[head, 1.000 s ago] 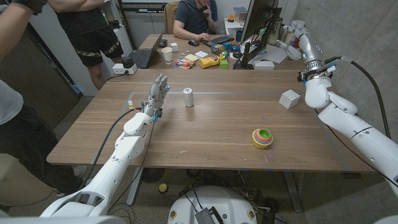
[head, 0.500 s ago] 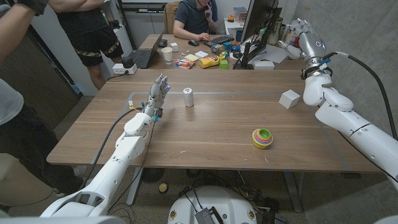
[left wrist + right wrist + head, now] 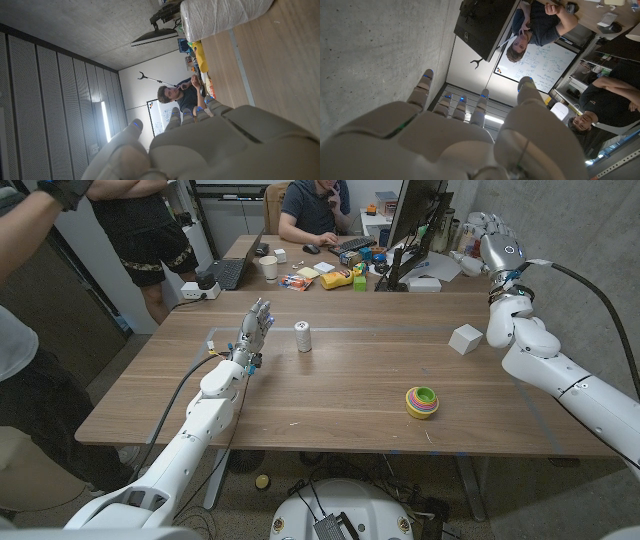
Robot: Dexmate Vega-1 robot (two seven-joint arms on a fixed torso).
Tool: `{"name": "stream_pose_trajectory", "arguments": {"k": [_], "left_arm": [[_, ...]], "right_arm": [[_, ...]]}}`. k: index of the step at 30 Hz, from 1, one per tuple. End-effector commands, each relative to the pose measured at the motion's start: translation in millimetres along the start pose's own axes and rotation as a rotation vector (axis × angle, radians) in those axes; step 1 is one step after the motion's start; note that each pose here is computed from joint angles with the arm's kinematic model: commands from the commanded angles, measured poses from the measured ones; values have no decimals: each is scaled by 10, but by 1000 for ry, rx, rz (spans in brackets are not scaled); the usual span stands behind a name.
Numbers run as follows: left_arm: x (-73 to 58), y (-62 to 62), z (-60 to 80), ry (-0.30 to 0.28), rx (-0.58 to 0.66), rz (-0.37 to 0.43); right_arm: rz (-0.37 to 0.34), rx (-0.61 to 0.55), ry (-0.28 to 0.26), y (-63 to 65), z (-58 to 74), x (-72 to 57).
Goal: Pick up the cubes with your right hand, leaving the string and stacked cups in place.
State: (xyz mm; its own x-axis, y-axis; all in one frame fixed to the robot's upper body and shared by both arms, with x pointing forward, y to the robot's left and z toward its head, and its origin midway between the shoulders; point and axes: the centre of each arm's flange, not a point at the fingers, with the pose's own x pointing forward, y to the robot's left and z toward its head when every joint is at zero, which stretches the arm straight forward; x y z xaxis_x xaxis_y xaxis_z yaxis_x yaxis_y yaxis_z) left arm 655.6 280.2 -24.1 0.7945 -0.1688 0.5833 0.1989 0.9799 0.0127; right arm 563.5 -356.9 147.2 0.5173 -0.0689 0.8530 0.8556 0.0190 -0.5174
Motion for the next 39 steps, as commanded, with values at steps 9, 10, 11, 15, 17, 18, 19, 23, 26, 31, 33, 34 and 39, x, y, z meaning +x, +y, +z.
{"name": "stream_pose_trajectory", "arguments": {"k": [9,10,11,15,17,18,19,23,26,31,33,34,39], "left_arm": [[9,-3,-2,-5,-1,12],[10,-2,-3,-5,-1,13],[12,-1,-3,-6,-1,13],[18,2,-3,-7,-2,15],[21,3,-3,-8,-1,14],[22,4,-3,-7,-1,15],[24,5,-3,-8,-1,16],[31,4,-4,-8,1,16],[37,-2,-5,-8,0,15],[42,-2,-7,-7,2,17],[43,-2,-7,-7,2,17],[44,-2,-7,-7,0,18],[44,-1,-6,-6,1,21]], "right_arm": [[183,-78,43,187,-57,42],[191,-78,44,193,-55,43],[199,-84,42,200,-51,44],[246,-99,46,232,-48,58],[275,-99,53,257,-63,62],[282,-100,55,269,-68,61],[291,-101,56,277,-73,60],[329,-111,55,305,-84,57],[370,-119,53,348,-102,63],[425,-130,55,432,-138,49],[445,-132,57,460,-151,45],[455,-132,59,475,-161,44],[506,-140,69,544,-207,38]]}}
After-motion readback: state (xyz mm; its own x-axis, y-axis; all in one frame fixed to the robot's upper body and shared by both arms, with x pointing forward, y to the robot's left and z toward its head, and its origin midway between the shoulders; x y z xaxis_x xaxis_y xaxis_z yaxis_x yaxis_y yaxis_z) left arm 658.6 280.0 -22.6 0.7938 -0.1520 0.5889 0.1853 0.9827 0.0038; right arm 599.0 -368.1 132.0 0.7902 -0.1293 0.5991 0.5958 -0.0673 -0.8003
